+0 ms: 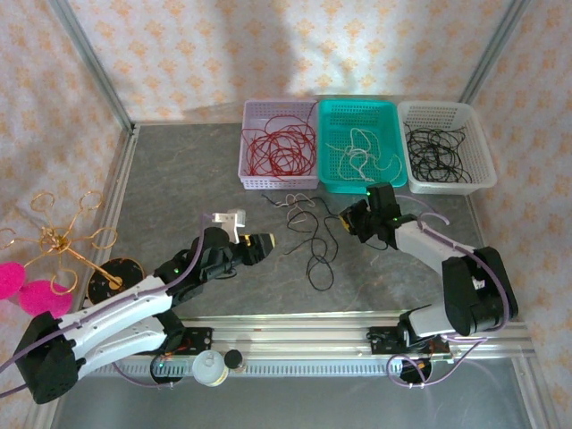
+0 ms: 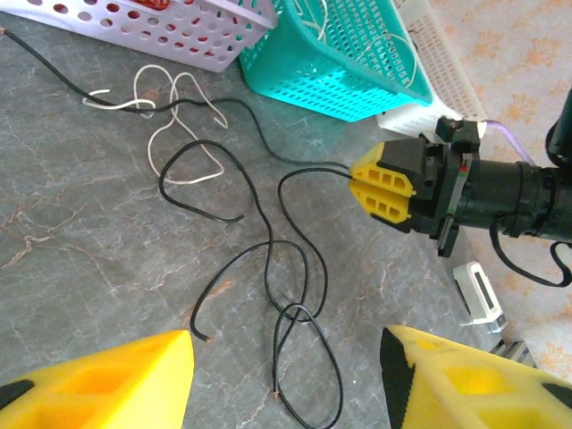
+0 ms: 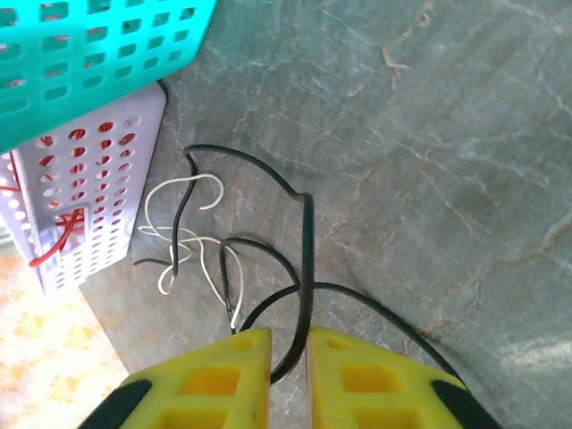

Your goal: Untangle the cables

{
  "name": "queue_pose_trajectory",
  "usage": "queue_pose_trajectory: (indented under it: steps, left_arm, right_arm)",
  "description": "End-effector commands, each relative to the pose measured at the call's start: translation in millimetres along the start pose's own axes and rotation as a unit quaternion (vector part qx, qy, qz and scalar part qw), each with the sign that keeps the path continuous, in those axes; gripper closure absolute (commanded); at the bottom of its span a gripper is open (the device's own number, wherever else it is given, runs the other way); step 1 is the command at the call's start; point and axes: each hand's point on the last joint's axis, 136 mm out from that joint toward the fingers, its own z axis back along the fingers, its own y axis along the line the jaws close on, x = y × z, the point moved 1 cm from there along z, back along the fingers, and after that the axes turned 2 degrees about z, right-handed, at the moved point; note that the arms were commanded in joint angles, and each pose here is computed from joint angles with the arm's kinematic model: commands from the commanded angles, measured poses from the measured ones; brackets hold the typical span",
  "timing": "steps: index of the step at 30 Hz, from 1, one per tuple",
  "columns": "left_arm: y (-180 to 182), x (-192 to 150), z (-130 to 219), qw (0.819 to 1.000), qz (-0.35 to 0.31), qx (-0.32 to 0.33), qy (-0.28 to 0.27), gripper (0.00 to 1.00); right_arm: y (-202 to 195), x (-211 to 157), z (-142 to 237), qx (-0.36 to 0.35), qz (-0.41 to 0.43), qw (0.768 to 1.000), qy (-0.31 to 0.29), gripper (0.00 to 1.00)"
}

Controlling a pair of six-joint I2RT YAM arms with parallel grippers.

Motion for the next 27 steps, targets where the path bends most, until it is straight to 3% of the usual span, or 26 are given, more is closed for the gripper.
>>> queue_pose_trajectory:
  steps: [1, 6, 12, 15, 19, 27]
  left_arm:
    - [-2, 6, -1, 1.0, -0.006, 0.002, -0.009, 0.42]
    - [-7, 14, 3, 1.0, -0.015, 0.005, -0.017, 0.42]
    - [-22, 38, 20, 0.998, -0.034, 0.006, -0.049, 0.42]
    - [-39, 53, 31, 0.997, -0.051, -0.012, -0.064, 0.4]
    - [-72, 66, 36, 0.992, -0.107, -0.05, -0.051, 0.33]
    - [-114, 104, 39, 0.977, -0.183, -0.1, -0.033, 0.28]
  right_arm:
    - [1, 5, -1, 0.002, 0.015, 1.0, -0.016, 0.9]
    - [16, 10, 20, -0.008, 0.115, 0.993, -0.033, 1.0]
    - [52, 3, 76, -0.007, 0.288, 0.957, -0.04, 1.0]
    - [84, -17, 108, 0.051, 0.356, 0.933, -0.017, 1.0]
    - [132, -51, 151, 0.151, 0.44, 0.885, 0.014, 1.0]
    - [182, -102, 213, 0.308, 0.588, 0.745, 0.065, 1.0]
